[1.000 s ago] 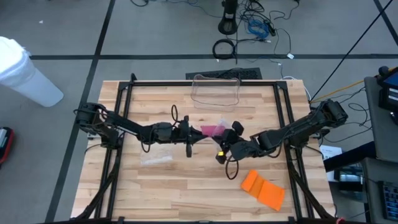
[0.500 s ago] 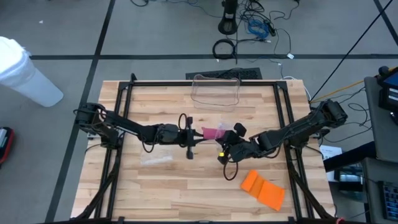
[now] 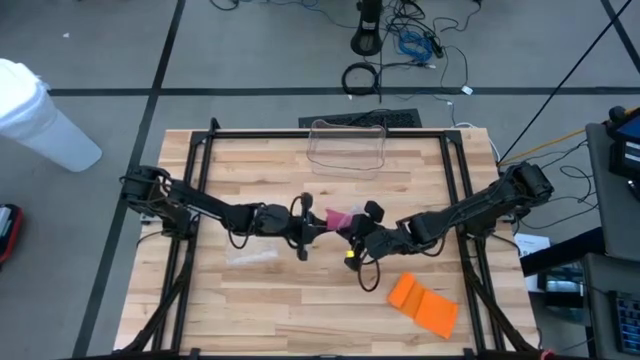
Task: Roll bandage
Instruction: Put the pink bandage into the zip bag
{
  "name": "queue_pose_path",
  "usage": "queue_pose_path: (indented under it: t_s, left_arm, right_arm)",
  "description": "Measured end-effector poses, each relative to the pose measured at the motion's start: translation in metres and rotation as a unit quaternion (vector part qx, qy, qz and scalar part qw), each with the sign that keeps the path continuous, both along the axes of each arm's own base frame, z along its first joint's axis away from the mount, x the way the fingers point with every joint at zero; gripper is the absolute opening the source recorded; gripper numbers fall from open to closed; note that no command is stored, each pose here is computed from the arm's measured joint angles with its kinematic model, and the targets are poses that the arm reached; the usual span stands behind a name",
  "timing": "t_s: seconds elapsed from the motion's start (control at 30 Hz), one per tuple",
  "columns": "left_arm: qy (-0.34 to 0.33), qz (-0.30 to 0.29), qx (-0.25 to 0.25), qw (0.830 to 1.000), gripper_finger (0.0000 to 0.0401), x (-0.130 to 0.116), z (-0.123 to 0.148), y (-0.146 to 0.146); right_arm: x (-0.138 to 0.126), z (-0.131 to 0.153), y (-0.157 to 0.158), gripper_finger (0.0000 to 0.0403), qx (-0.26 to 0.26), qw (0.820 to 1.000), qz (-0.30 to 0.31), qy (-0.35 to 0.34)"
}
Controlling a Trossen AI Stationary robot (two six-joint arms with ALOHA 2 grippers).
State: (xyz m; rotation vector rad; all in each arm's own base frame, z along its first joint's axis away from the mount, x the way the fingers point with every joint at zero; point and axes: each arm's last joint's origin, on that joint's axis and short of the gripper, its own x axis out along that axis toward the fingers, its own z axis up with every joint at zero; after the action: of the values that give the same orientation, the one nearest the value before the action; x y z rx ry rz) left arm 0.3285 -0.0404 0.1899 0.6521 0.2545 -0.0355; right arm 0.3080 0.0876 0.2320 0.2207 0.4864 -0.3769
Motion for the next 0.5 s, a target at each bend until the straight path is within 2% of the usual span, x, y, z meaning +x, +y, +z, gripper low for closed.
queue_pose_path:
  t_s: [0.23,0.37,0.5]
  left_arm:
    - [0.022,0.006,0.108,0.994,0.0026,-0.002,-0.004,-0.011]
    - [0.033,-0.002,0.134,0.990,0.0026,-0.004,-0.006,-0.015]
    - [0.061,-0.020,0.151,0.987,0.0026,-0.006,-0.011,-0.016]
  right_arm:
    - [-0.003,-0.004,0.000,0.0014,-0.002,1.000,-0.002,0.024]
    - [-0.004,-0.005,0.000,0.0050,0.000,0.999,0.003,0.034]
    - [-0.004,-0.007,0.002,0.0101,0.027,0.998,0.034,0.046]
